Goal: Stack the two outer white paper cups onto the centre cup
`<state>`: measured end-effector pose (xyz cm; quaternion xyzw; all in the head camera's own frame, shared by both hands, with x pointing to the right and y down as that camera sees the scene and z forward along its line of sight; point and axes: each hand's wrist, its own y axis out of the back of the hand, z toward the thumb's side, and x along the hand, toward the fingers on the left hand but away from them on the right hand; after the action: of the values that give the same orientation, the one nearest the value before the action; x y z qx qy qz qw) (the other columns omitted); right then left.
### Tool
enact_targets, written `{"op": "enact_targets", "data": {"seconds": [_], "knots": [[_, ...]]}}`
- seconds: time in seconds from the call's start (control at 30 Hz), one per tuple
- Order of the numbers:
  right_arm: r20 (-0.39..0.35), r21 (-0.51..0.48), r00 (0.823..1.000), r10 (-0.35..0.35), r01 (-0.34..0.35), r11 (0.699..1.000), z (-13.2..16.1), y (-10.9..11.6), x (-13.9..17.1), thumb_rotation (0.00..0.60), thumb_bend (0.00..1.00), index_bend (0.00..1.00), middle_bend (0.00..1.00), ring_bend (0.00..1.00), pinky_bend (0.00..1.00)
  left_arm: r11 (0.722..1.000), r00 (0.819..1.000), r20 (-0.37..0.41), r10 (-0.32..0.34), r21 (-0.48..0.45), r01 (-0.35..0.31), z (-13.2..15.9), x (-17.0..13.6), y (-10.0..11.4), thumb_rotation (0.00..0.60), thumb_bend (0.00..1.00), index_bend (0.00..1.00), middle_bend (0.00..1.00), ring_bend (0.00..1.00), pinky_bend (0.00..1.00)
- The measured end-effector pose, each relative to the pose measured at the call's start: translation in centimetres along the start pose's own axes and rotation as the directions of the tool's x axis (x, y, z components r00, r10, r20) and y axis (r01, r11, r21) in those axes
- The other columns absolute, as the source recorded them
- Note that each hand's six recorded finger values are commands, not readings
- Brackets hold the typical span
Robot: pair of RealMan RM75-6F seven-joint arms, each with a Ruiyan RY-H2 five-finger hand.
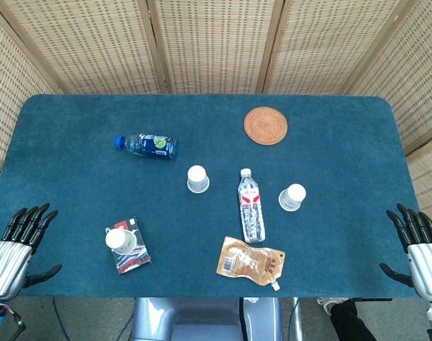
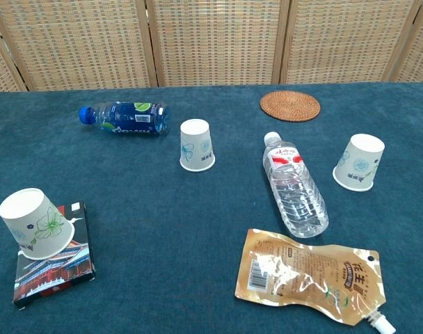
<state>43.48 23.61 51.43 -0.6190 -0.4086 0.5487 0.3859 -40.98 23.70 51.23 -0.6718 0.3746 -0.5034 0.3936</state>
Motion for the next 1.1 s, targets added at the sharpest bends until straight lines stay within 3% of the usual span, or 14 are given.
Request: {"op": "enact_targets", "data": {"seconds": [0.33,0.6,0.87,1.1], "knots": [[-0.035,-0.035,0.999,-0.004,0.003,0.999,0.4,-0.6,-0.8,0.6,0.0,0.0,0.0,0.0,0.0,1.0,1.0,0.003,-0.018,-0.003,0.018,0.0,0.1,-0.3,0.6,0.0,0.0,0.0,0.0,0.0],[-0.106,-0.055,0.994,0.011,-0.017,0.998,1.6,-1.4,-4.9,0.6,0.0,0.03,0.01,0.0,0.0,1.0,1.0,-0.013,-0.012,0.006,0.012,-0.2,0.5,-0.4,0.6,0.0,0.0,0.0,0.0,0.0],[-0.208,-0.018,0.971,0.119,-0.125,0.992,4.6,-3.0,-11.6,0.6,0.0,0.12,0.11,0.06,0.09,0.999,0.998,-0.054,-0.022,0.034,0.024,-0.5,1.5,-1.2,0.6,0.0,0.0,0.0,0.0,0.0],[-0.202,-0.017,0.943,0.265,-0.274,0.962,6.9,-6.1,-16.9,0.6,0.06,0.18,0.21,0.18,0.25,0.998,0.997,-0.077,-0.031,0.049,0.035,-0.6,2.2,-1.7,0.6,0.0,0.0,0.0,0.0,0.0]]}}
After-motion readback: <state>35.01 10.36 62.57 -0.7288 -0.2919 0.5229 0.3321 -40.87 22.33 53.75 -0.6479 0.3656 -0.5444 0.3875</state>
